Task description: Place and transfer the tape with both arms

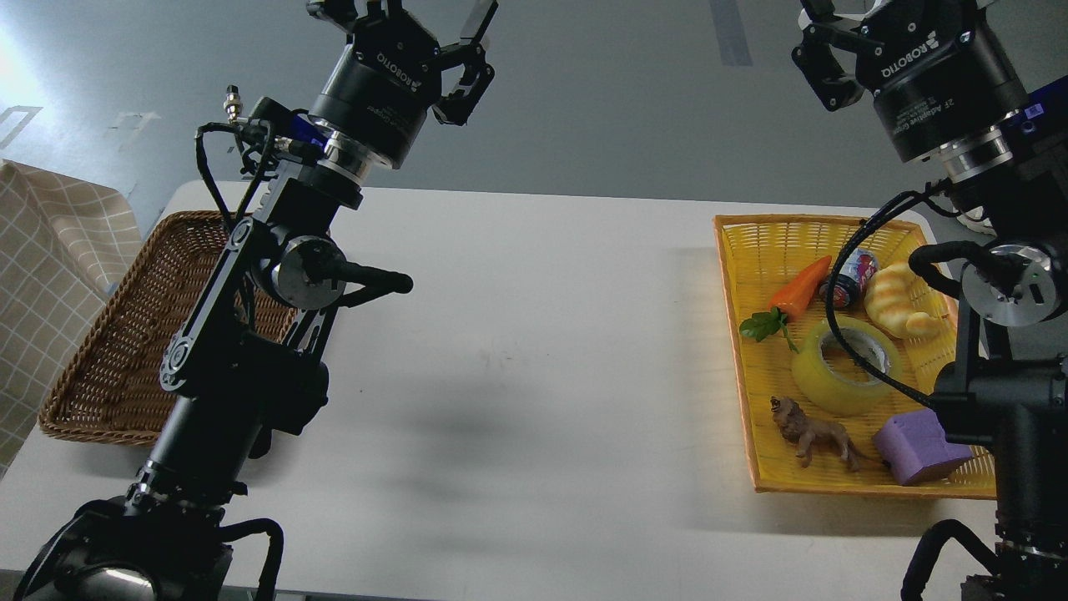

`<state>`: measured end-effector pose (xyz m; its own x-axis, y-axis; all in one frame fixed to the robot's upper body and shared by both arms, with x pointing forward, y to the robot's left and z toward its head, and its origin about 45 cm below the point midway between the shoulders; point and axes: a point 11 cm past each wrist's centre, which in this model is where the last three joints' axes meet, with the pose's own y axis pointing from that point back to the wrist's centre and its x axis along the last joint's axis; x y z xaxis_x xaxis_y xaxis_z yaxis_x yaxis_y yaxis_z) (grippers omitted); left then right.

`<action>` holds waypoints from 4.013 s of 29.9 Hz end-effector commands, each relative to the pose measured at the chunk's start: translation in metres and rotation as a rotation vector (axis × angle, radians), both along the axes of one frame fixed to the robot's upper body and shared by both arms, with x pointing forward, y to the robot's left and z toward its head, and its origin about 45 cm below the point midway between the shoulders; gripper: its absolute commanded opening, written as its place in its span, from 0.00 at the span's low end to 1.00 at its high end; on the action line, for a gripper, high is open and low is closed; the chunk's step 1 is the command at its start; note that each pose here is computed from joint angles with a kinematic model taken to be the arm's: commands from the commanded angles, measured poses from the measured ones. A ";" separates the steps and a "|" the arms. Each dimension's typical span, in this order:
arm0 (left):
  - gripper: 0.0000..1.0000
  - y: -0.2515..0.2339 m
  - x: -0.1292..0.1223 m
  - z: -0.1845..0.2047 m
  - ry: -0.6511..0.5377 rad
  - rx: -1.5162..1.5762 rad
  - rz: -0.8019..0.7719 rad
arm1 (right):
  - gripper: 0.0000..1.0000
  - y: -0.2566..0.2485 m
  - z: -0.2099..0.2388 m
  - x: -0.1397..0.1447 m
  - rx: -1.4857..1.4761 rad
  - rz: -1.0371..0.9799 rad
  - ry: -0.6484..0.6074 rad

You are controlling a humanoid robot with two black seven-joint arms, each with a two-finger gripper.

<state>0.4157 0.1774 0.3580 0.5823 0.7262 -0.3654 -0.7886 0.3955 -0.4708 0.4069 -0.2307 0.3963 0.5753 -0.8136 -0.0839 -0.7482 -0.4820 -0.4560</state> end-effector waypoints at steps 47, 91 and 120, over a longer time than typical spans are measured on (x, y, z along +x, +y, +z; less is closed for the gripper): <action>0.98 -0.002 -0.012 -0.028 0.049 0.074 -0.093 | 1.00 0.017 0.008 -0.016 -0.079 0.027 -0.035; 0.98 0.017 -0.006 -0.019 0.040 0.086 -0.021 | 1.00 0.018 0.001 -0.022 -0.072 0.039 -0.022; 0.98 0.025 -0.006 -0.021 0.043 0.102 -0.005 | 1.00 -0.107 -0.040 -0.026 -1.144 -0.341 0.027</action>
